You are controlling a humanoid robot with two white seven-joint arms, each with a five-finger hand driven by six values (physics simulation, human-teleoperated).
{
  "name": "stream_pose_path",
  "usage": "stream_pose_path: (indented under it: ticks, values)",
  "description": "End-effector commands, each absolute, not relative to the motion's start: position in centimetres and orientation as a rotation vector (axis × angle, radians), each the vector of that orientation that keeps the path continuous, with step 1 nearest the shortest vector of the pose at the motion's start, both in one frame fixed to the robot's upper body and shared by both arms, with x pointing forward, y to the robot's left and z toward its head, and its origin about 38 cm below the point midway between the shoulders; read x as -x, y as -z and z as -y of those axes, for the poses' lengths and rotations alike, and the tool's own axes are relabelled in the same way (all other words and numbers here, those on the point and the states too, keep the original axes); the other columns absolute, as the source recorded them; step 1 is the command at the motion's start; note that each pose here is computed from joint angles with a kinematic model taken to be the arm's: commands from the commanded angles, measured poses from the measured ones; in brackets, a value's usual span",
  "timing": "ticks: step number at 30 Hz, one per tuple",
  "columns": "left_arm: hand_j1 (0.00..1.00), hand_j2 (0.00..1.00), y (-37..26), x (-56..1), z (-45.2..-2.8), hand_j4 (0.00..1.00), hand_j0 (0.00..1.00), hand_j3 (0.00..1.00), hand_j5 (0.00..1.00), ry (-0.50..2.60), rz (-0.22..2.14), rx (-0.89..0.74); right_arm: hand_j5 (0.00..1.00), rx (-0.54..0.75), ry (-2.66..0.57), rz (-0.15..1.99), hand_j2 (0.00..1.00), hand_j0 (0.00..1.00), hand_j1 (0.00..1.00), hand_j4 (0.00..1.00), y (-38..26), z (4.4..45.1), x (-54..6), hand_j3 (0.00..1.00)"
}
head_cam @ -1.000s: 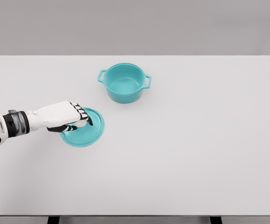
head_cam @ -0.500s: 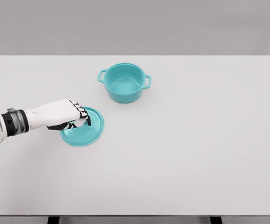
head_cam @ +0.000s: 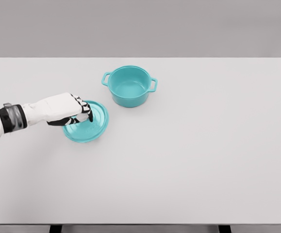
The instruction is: Cover the pot with left arm
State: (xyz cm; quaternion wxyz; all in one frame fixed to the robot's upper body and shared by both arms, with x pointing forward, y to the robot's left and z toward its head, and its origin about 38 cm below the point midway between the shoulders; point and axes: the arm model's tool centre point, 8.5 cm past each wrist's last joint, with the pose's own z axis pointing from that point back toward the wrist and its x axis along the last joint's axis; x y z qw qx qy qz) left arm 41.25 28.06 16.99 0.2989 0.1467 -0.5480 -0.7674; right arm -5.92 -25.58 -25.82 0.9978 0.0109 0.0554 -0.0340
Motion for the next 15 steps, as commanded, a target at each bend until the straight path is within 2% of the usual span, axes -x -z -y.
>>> stream_pose_path:
  ticks: [1,15]
  values:
    - [0.52,0.52,-17.2,-41.4,-28.1,0.52,0.52,0.52,0.52,2.027,1.462,-0.386,1.00,-0.022,0.068,-0.111,1.00,1.00,1.00,1.00,25.8,25.6,5.9,1.00]
    - [0.51,0.51,-19.7,-44.2,-29.1,0.51,0.51,0.51,0.51,1.985,1.480,-0.452,1.00,-0.022,0.067,-0.110,1.00,1.00,1.00,1.00,25.8,25.6,5.9,1.00]
